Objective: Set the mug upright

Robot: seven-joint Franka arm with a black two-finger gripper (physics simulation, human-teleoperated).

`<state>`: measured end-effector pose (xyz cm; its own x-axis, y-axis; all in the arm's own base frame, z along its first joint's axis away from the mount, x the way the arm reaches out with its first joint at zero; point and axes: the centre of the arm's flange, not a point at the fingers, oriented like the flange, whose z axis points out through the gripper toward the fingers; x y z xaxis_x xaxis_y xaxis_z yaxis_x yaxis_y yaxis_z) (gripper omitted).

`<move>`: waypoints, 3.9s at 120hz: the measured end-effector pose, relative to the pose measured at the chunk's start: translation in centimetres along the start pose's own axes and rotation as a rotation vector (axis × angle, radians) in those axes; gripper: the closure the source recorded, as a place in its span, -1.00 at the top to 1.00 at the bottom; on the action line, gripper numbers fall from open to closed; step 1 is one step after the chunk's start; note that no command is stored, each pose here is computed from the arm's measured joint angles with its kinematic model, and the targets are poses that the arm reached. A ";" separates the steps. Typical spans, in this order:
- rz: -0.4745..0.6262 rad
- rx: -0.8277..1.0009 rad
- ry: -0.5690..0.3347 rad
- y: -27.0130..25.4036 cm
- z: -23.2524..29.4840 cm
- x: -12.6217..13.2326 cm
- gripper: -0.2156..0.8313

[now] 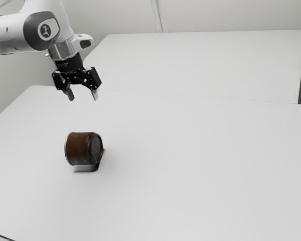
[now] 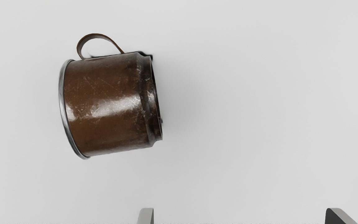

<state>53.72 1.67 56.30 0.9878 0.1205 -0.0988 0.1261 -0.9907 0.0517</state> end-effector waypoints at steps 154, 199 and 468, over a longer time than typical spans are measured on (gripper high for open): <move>-0.010 -0.674 0.163 -24.0 20.6 1.6 0.59; 0.077 -0.942 0.181 -22.5 23.0 1.2 0.54; 0.620 0.159 0.125 5.4 20.7 -4.3 -0.90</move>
<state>48.25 -5.51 36.46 0.8774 -0.4794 0.0189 -0.4762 -0.8750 -0.0866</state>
